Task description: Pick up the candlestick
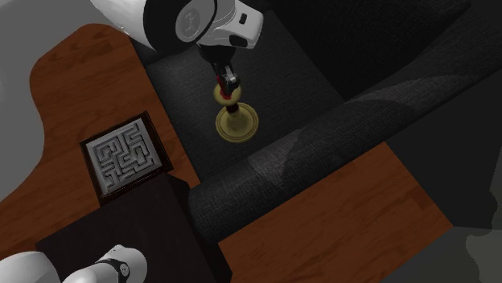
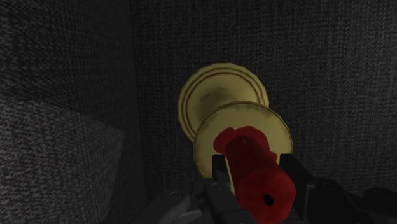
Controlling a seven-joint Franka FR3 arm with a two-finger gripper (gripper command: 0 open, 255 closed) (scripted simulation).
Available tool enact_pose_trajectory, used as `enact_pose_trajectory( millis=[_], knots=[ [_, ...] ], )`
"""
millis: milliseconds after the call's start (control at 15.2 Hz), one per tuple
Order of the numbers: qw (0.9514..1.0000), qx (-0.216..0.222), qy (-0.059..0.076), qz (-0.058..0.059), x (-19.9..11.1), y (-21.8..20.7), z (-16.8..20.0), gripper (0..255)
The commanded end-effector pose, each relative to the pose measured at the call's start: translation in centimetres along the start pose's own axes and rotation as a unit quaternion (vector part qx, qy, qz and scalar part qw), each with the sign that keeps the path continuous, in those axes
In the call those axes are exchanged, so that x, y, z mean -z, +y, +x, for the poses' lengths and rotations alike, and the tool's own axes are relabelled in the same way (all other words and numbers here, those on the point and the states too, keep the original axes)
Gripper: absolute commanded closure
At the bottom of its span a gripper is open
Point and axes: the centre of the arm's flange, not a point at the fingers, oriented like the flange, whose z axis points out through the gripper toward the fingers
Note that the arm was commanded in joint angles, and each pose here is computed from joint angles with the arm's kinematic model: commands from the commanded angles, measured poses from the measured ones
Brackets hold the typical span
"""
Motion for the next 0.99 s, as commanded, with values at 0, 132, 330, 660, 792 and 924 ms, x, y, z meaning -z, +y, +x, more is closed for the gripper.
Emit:
enact_pose_trajectory(
  millis=[0, 132, 330, 660, 792, 924],
  knots=[
    [1.0000, 0.000, 0.000, 0.000, 0.8, 0.0, 0.0, 255],
    [1.0000, 0.000, 0.000, 0.000, 1.9, 0.1, 0.0, 255],
    [1.0000, 0.000, 0.000, 0.000, 3.4, 0.1, 0.0, 255],
    [1.0000, 0.000, 0.000, 0.000, 6.1, 0.2, 0.0, 255],
    [1.0000, 0.000, 0.000, 0.000, 7.1, 0.2, 0.1, 255],
    [1.0000, 0.000, 0.000, 0.000, 7.7, 0.2, 0.1, 255]
  ],
)
